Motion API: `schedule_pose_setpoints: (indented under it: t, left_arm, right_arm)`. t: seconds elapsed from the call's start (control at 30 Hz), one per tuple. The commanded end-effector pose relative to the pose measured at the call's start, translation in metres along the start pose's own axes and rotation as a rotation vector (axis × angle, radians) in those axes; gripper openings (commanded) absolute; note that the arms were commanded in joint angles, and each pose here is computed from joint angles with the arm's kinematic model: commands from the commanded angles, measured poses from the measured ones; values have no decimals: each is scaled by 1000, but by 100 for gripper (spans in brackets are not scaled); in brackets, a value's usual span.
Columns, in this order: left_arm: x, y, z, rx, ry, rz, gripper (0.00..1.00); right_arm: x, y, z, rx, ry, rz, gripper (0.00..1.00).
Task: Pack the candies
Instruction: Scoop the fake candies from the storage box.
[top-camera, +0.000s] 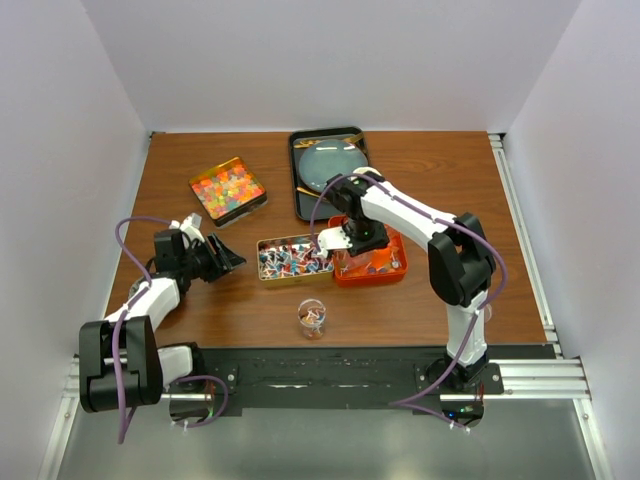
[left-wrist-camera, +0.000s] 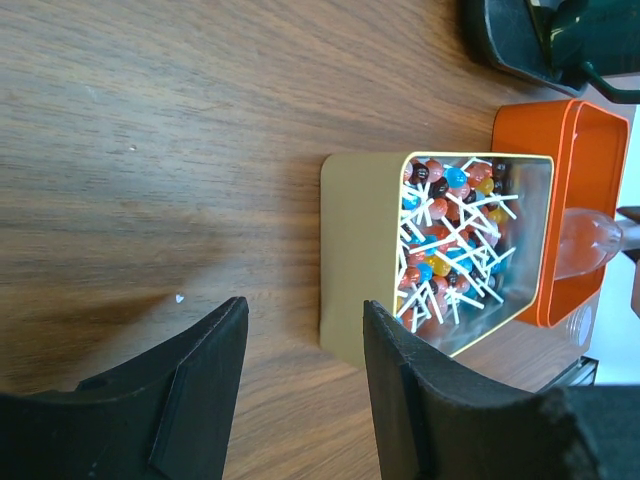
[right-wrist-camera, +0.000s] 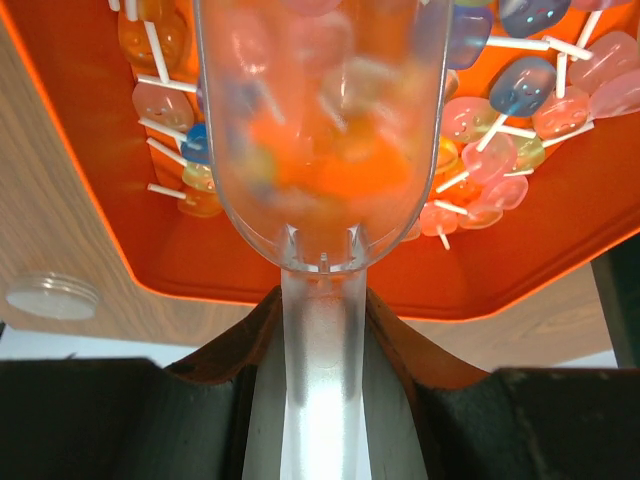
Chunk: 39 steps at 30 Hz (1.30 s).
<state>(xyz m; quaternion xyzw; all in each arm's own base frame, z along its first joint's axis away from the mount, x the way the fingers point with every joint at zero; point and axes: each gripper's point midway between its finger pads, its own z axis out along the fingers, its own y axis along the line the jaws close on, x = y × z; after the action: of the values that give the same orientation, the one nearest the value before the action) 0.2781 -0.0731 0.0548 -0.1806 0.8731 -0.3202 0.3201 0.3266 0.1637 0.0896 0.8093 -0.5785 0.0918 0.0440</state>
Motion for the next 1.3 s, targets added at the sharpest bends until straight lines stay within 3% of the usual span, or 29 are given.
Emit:
schedule_pose_setpoints:
  t: [0.0, 0.17, 0.47, 0.9, 1.27]
  left_arm:
    - [-12, 1, 1, -5, -33, 9, 55]
    - [-15, 3, 0, -18, -28, 17, 54]
    - [-23, 3, 3, -6, -16, 82, 56]
    - [-24, -4, 2, 43, 26, 152, 59]
    - [-32, -12, 3, 100, 34, 204, 62]
  right_arm:
    - [-23, 14, 8, -43, -142, 68, 0]
    - [-35, 24, 10, -85, -350, 175, 0]
    - [-50, 32, 13, -70, -562, 253, 0]
    - [-38, 39, 2, -36, -711, 384, 0]
    - [-23, 52, -2, 22, -731, 473, 0]
